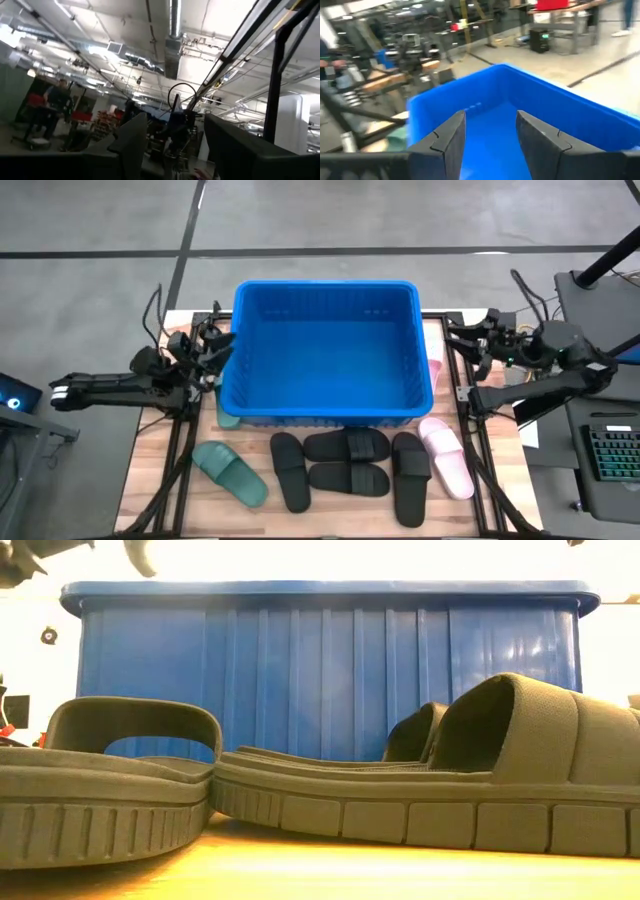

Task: Pick and place slides into bin
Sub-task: Put the black slide into the blue container

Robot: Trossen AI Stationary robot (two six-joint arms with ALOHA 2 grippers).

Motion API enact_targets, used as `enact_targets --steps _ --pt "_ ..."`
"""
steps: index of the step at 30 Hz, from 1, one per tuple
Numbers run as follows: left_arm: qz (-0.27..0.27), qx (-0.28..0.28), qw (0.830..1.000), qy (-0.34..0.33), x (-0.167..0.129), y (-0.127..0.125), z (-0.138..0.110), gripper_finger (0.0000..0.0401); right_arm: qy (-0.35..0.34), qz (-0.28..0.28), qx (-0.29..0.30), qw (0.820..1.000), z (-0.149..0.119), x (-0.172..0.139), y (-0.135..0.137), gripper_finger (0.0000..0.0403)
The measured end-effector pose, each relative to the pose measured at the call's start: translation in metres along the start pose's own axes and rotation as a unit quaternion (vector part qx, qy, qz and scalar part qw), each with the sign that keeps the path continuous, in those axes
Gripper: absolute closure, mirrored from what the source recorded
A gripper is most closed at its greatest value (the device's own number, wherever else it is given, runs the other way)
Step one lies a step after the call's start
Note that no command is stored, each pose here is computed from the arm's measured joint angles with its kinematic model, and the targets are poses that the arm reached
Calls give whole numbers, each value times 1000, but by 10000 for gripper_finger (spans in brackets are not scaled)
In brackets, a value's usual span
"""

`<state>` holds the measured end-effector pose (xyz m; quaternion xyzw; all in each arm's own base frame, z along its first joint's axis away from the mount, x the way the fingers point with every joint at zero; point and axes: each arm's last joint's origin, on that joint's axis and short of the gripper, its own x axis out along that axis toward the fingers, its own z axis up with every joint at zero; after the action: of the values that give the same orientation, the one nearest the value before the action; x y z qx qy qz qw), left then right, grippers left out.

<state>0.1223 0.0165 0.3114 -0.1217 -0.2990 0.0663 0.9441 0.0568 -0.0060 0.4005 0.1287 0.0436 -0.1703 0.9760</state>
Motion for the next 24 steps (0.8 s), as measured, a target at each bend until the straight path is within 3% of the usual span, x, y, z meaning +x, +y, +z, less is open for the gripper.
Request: enact_targets --steps 8,16,24 --pt "-3 7 999 35 10 -5 10 216 50 126 11 991 18 13 21 243" --pt "-2 5 999 39 10 -4 9 216 129 228 59 963 26 39 45 243" --pt "-2 5 999 37 9 -4 9 216 169 292 81 938 40 49 73 243"
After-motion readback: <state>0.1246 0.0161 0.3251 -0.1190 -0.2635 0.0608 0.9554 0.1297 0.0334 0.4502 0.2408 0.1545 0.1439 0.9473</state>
